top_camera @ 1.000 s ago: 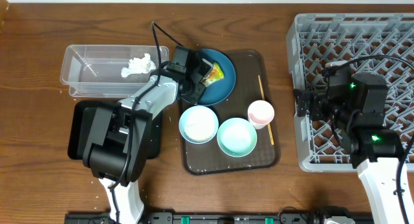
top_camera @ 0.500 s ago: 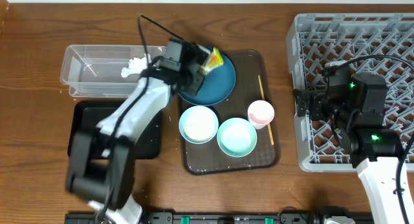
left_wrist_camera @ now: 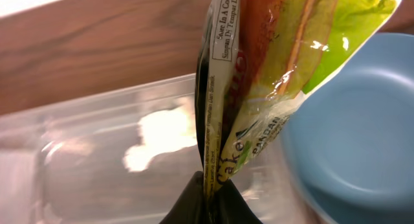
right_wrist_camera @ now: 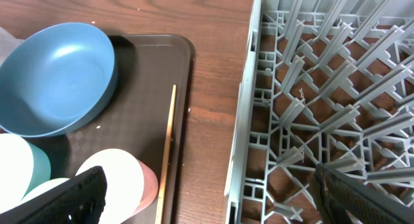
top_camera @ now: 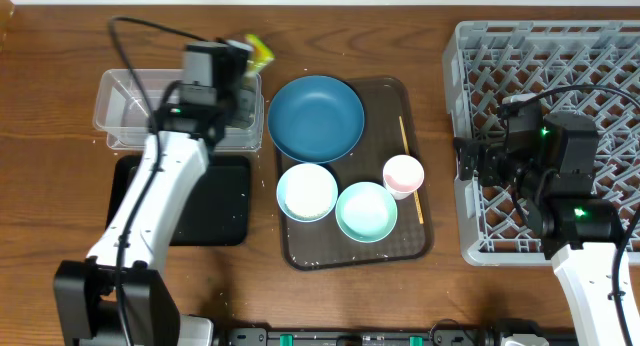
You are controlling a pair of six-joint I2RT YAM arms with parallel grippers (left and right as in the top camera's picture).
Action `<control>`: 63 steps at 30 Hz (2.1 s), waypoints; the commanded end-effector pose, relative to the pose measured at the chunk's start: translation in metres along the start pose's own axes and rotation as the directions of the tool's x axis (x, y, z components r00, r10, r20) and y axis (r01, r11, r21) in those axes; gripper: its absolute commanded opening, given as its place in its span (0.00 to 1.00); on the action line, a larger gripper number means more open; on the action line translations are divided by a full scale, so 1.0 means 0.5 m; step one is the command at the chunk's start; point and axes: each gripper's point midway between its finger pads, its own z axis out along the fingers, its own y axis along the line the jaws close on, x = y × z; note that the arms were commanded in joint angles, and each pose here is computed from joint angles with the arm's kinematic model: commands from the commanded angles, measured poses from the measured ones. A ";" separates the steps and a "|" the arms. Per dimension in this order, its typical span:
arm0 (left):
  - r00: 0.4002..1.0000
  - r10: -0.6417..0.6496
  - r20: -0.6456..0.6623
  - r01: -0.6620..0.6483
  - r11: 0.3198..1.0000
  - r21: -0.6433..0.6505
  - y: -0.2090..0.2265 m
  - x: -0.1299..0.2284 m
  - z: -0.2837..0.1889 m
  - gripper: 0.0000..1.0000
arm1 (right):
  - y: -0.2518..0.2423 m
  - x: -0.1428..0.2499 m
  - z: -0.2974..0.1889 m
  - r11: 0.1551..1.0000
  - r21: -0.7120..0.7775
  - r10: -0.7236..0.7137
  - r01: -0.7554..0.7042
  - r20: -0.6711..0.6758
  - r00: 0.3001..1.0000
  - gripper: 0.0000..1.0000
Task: Sort waste into correct bins and load items into the dishwasher rack
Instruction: 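Move the wrapper left and release it into the clear bin, then reach the left gripper to the pink-white cup and grasp it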
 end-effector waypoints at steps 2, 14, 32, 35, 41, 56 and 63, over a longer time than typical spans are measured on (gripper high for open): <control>0.979 -0.204 -0.013 0.202 0.976 -0.077 0.078 0.017 0.009 0.15 | 0.006 -0.013 -0.005 1.000 -0.010 0.002 -0.002 0.014 1.000 0.99; 0.972 -0.235 -0.025 0.232 0.968 -0.092 0.094 0.028 0.008 0.77 | 0.006 -0.013 -0.005 1.000 -0.010 0.002 -0.002 0.015 1.000 0.99; 0.988 -0.114 -0.105 0.137 0.960 0.243 -0.165 0.032 -0.053 0.76 | 0.005 -0.014 -0.005 1.000 -0.010 0.002 -0.002 0.015 1.000 0.99; 0.990 -0.061 -0.124 0.095 0.952 0.291 -0.231 0.043 -0.067 0.76 | 0.006 -0.014 -0.005 1.000 -0.010 0.002 -0.002 0.015 1.000 0.99; 0.989 0.059 -0.134 -0.002 0.922 0.388 -0.365 0.071 -0.082 0.76 | 0.005 -0.014 -0.005 1.000 -0.010 0.002 -0.002 0.015 1.000 0.99; 0.958 0.207 -0.200 -0.044 0.791 0.610 -0.606 0.170 -0.043 0.76 | 0.005 -0.013 -0.005 1.000 -0.010 0.002 -0.002 0.015 1.000 0.99; 0.954 0.228 -0.195 -0.060 0.781 0.622 -0.631 0.185 -0.032 0.56 | 0.005 -0.013 -0.005 1.000 -0.010 0.002 -0.002 0.014 1.000 0.99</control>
